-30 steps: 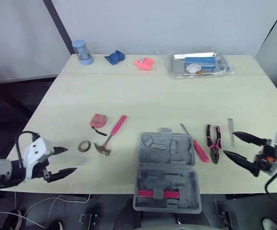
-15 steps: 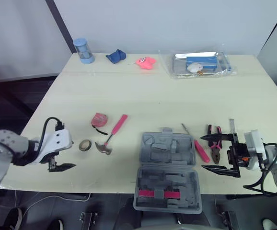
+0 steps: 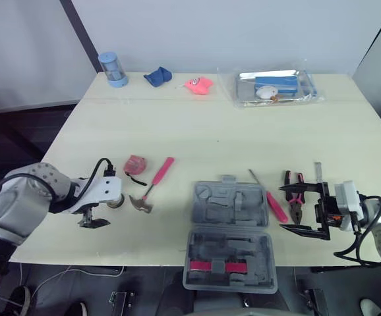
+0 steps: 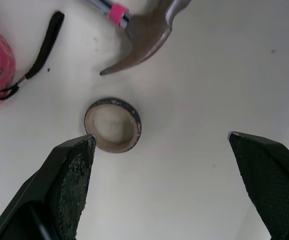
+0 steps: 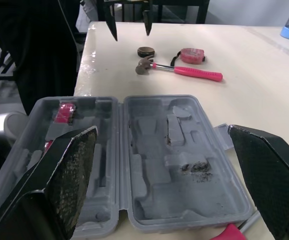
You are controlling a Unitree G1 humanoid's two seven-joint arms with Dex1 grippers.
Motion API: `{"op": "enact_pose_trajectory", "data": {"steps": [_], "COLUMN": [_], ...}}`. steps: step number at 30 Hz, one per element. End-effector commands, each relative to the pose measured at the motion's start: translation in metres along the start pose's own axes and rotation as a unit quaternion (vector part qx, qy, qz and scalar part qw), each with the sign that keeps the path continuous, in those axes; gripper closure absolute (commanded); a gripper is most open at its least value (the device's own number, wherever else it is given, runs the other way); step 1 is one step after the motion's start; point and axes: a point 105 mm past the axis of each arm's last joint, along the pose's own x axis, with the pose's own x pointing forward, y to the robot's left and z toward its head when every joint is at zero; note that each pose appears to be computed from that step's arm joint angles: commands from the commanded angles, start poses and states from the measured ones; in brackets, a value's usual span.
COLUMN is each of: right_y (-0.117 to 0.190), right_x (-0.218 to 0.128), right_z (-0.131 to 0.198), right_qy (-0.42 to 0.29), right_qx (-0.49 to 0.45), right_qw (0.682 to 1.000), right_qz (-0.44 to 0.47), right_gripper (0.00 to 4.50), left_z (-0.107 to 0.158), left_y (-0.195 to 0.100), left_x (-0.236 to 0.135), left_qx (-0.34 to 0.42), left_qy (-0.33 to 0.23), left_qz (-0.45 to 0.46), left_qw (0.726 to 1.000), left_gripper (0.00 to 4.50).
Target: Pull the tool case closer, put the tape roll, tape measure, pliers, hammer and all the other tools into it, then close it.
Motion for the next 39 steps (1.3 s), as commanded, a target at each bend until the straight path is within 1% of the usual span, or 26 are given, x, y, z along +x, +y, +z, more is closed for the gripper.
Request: {"op": "enact_pose_trajectory", "data": {"steps": [1, 10, 19, 31, 34, 35, 36, 37, 39], "right_y": [-0.001, 0.001, 0.001, -0.003, -0.002, -0.002, -0.002, -0.002, -0.001], "right_x": [-0.001, 0.003, 0.005, 0.008, 0.008, 0.009, 0.009, 0.009, 0.010], "right_z": [0.008, 0.022, 0.023, 0.024, 0.025, 0.025, 0.025, 0.025, 0.025], "right_qy": [-0.011, -0.043, -0.040, -0.039, -0.039, -0.039, -0.039, -0.040, -0.041], "right_qx": [-0.020, -0.012, -0.011, -0.018, -0.018, -0.018, -0.018, -0.018, -0.018], "right_qw": [1.000, 0.999, 0.999, 0.999, 0.999, 0.999, 0.999, 0.999, 0.999], "right_qz": [-0.002, 0.010, 0.012, 0.008, 0.008, 0.008, 0.008, 0.009, 0.010], "right_gripper": [0.10, 0.10, 0.10, 0.10, 0.00, 0.00, 0.00, 0.00, 0.00], "left_z": [-0.001, -0.001, -0.007, -0.019, -0.025, -0.026, -0.027, -0.028, -0.031], "left_y": [0.004, 0.007, 0.009, 0.010, 0.009, 0.009, 0.009, 0.009, 0.009], "left_x": [0.002, 0.012, 0.019, 0.045, 0.048, 0.049, 0.049, 0.051, 0.053], "left_qx": [0.008, 0.012, 0.015, 0.017, 0.017, 0.017, 0.018, 0.020, 0.023], "left_qy": [0.025, 0.043, 0.064, 0.065, 0.066, 0.067, 0.067, 0.067, 0.067], "left_qz": [0.000, -0.012, -0.014, -0.027, -0.028, -0.029, -0.029, -0.030, -0.031], "left_qw": [1.000, 0.999, 0.998, 0.997, 0.997, 0.997, 0.997, 0.997, 0.997], "left_gripper": [0.00, 0.00, 0.00, 0.00, 0.64, 1.04, 1.29, 1.80, 2.60]}}
